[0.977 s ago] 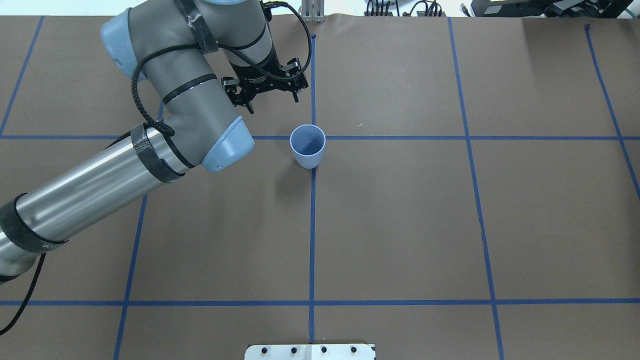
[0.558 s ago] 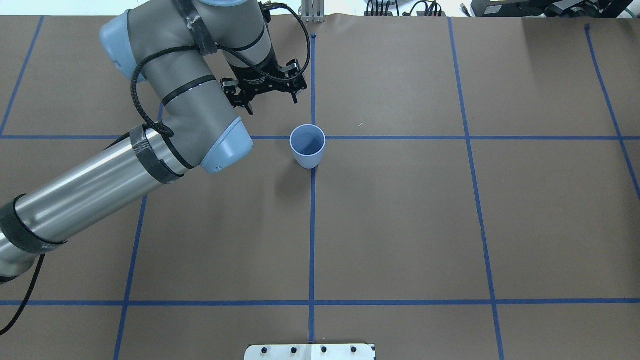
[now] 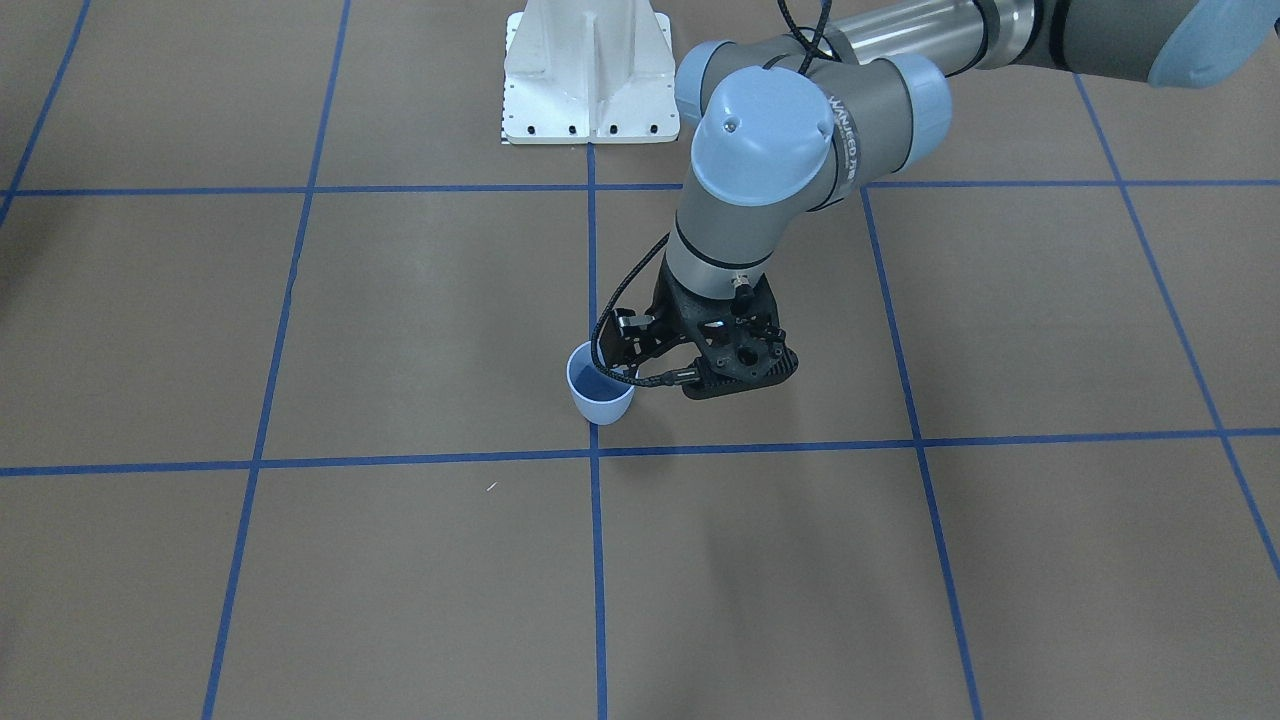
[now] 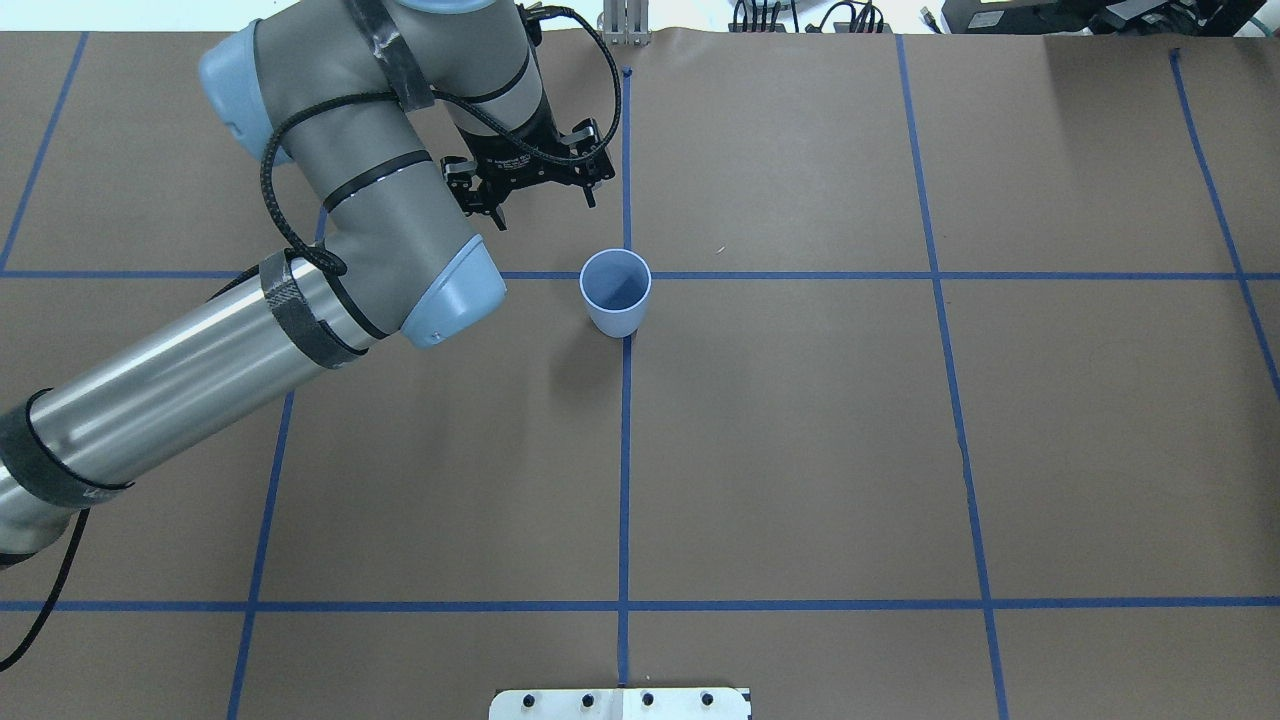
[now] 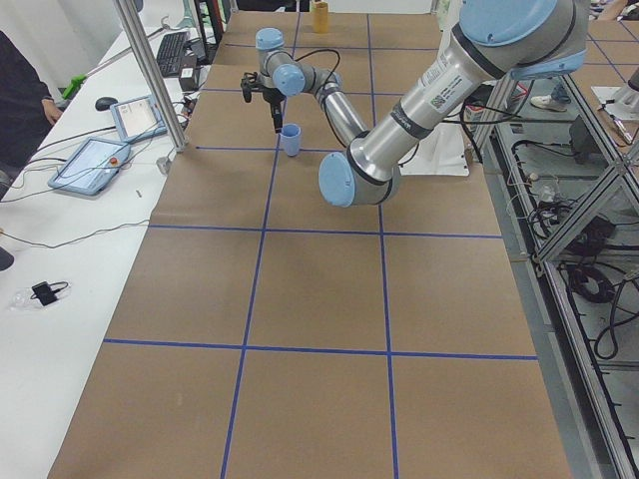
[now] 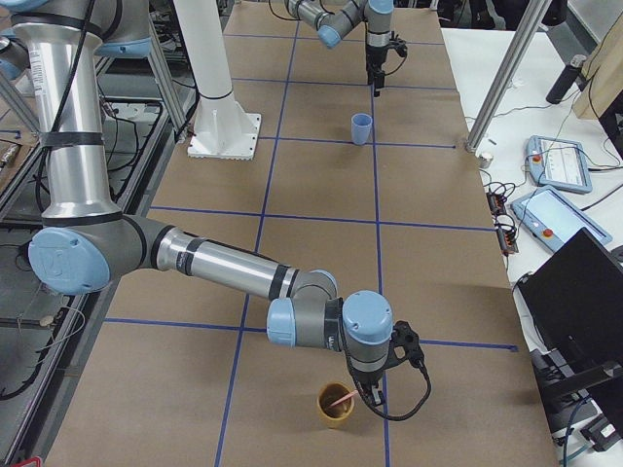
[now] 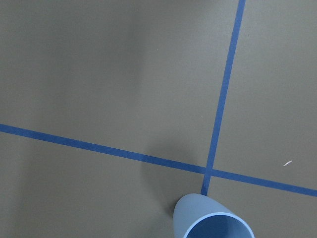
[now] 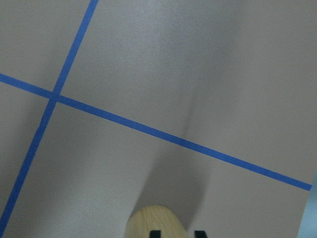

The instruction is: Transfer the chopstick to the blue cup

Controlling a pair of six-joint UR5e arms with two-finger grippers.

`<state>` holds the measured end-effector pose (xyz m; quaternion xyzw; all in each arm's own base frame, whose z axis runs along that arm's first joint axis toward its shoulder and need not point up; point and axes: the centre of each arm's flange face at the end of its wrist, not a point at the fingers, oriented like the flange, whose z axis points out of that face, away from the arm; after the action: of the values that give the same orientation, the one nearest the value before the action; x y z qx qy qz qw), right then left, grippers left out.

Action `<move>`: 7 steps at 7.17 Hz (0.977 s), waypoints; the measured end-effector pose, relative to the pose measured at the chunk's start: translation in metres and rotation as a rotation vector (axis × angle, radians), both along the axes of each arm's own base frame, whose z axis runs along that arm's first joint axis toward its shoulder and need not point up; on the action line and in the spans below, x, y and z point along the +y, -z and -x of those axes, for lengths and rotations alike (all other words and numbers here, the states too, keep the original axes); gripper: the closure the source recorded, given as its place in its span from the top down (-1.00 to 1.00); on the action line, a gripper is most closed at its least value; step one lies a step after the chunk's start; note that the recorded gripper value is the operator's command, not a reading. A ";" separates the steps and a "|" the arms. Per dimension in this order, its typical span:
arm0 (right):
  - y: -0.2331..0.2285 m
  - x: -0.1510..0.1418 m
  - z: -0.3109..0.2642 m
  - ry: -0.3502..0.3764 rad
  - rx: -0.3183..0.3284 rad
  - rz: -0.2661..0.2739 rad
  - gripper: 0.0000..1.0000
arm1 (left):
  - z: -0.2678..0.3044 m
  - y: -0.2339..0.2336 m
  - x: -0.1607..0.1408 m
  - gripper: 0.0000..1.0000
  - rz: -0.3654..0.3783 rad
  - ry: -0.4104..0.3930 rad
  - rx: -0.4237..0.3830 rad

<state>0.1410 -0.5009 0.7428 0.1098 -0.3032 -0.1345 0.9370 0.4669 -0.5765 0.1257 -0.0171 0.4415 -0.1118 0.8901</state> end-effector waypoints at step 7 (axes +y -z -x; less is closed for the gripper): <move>0.020 -0.003 -0.013 -0.025 0.007 -0.041 -1.00 | 0.001 0.002 0.003 0.96 -0.006 0.000 0.009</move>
<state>0.1540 -0.5040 0.7229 0.1321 -0.2959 -0.1295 0.9372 0.4662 -0.5737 0.1236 -0.0152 0.4456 -0.1103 0.8883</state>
